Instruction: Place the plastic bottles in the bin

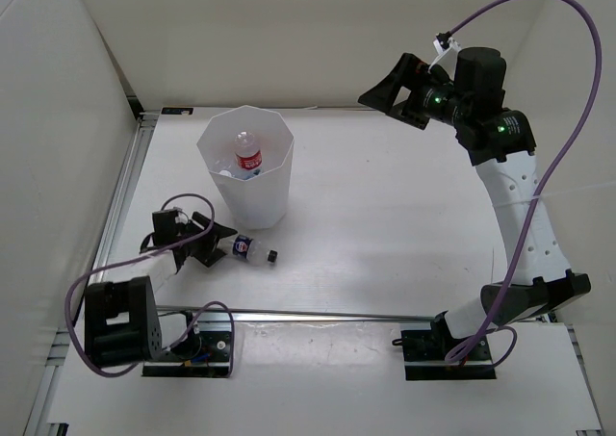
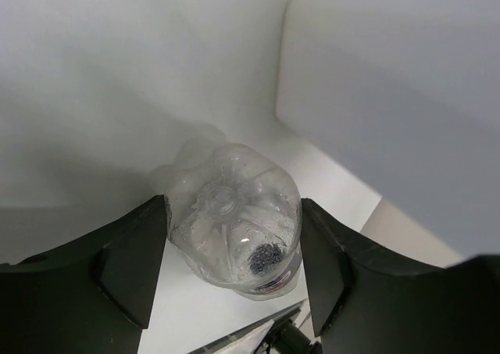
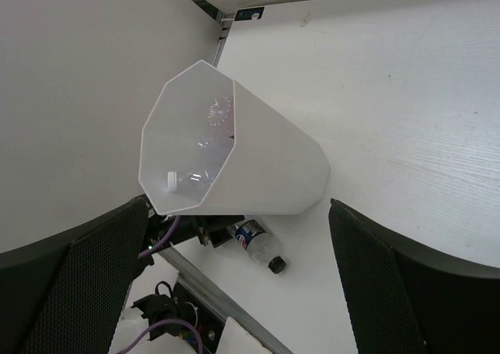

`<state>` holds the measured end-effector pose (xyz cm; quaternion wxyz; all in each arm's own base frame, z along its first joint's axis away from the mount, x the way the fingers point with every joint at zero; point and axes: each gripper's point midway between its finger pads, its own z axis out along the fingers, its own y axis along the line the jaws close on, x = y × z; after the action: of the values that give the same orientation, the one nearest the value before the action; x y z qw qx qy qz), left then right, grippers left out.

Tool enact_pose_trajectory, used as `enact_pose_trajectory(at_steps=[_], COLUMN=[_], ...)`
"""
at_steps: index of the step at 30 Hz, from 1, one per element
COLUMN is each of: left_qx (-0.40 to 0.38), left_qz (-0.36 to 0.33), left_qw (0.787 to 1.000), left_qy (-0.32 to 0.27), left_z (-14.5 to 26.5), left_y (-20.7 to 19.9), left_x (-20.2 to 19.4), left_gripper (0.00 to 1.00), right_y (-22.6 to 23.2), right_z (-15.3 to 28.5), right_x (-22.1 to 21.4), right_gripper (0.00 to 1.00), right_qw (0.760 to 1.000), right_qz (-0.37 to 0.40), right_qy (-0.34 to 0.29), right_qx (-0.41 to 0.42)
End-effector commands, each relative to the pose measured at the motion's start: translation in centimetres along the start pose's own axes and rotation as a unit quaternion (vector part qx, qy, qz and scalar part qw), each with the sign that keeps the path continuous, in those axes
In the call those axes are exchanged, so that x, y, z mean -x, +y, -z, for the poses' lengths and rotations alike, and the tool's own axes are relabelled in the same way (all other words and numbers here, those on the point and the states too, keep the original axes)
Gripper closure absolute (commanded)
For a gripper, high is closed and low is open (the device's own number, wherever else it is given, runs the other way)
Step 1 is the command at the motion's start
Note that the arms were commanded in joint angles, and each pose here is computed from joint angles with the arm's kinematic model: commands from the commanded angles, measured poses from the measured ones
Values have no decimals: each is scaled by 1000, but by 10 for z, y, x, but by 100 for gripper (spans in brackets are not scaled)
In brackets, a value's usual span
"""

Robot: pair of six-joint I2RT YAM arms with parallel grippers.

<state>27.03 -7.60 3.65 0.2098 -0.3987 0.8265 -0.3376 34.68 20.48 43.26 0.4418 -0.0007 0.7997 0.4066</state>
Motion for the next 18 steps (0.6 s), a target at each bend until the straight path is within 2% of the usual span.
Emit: enact_pose_trajectory(at_steps=[1, 3, 8, 9, 12, 16, 18], left_qx=[-44, -51, -109, -121, -144, -195, -210], left_qz=[-20, -3, -21, -26, -53, -110, -136], left_qw=[999, 999, 992, 989, 984, 967, 960], left_qy=[5, 4, -58, -78, -87, -121, -127], left_z=[17, 24, 62, 72, 90, 135, 148], left_y=[-8, 3, -28, -41, -69, -137, -159], left_x=[-16, -22, -2, 9, 18, 41, 47], left_gripper=[53, 57, 57, 57, 57, 58, 58], right_y=[8, 5, 1, 3, 2, 1, 1], right_z=[10, 8, -3, -3, -10, -14, -14], right_x=[9, 7, 1, 2, -3, -2, -2], right_gripper=[0, 0, 0, 0, 0, 0, 0], right_qw=[1000, 1000, 1000, 1000, 1000, 999, 999], right_qz=[16, 10, -8, -6, -19, -24, -24], right_qy=[-21, -17, 1, 1, 14, 14, 14], right_qx=[7, 5, 7, 13, 17, 17, 17])
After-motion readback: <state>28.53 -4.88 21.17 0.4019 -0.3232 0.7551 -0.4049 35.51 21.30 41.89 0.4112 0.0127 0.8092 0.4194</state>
